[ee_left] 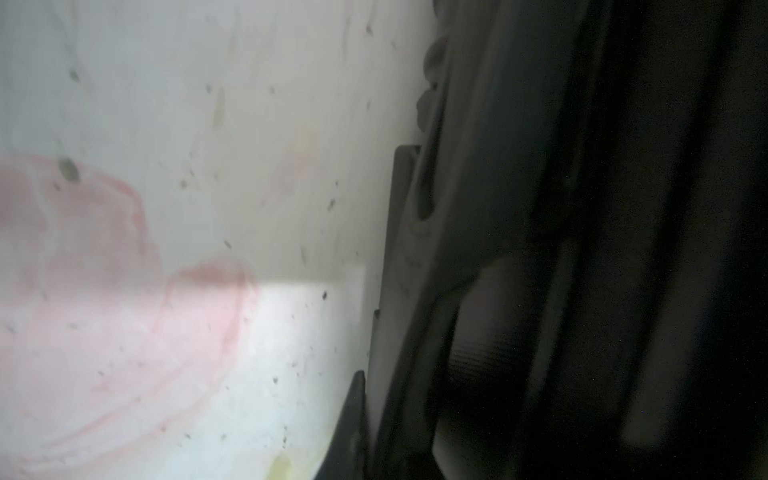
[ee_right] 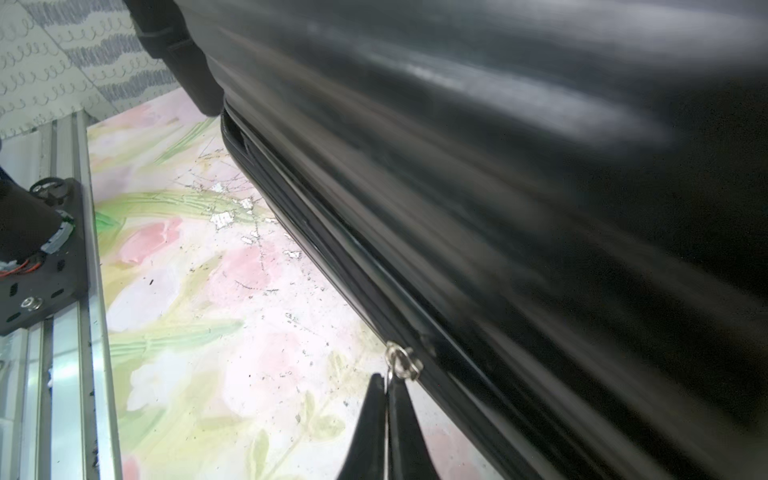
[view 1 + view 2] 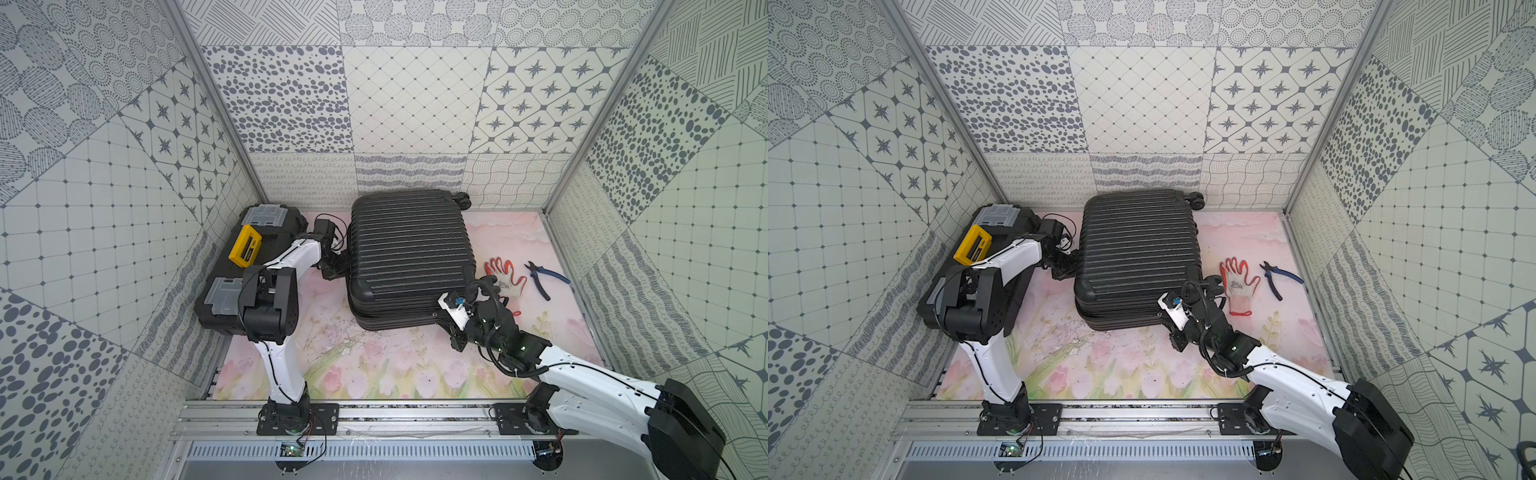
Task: Close the suitcase zippers
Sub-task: Zip the zipper on the suitcase.
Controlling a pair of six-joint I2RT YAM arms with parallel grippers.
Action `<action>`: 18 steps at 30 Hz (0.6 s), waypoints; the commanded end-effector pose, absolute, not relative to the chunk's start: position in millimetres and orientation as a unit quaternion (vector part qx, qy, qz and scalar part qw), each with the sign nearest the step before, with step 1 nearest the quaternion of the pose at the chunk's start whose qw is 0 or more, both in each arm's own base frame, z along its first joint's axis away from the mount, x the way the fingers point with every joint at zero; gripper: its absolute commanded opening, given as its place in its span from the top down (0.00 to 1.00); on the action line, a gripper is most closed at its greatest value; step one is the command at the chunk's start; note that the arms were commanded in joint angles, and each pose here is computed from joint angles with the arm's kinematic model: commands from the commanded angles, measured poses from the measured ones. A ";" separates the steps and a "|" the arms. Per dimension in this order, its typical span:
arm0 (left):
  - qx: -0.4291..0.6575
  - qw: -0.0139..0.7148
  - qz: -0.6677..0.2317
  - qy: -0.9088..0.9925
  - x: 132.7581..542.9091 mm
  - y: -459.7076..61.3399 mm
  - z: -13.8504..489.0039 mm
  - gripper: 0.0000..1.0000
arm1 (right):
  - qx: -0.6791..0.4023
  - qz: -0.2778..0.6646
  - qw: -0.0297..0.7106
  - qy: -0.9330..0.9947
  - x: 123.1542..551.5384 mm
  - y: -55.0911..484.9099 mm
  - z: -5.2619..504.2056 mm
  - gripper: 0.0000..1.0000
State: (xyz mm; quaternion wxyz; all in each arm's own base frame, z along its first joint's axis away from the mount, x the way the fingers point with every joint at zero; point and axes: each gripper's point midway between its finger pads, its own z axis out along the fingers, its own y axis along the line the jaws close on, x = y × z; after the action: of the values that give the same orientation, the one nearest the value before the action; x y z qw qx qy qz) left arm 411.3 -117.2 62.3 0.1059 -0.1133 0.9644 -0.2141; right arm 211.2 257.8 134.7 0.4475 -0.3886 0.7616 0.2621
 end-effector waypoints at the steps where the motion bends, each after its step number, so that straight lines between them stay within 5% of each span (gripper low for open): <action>1: -0.196 0.069 -0.252 0.945 385.3 -144.7 66.8 1.00 | -0.433 0.299 0.479 0.703 203.5 287.5 170.9 1.00; 18: -0.288 0.088 -0.302 0.905 352.8 -197.0 86.9 1.00 | -0.519 0.337 0.456 0.639 154.6 361.8 188.9 1.00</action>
State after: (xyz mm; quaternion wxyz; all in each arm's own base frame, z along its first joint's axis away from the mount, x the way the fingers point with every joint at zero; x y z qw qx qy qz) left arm 348.7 -162.2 62.2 0.0994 -0.2030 0.9489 -0.2204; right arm 162.1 328.0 134.6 0.3941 -0.5117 0.7079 0.2860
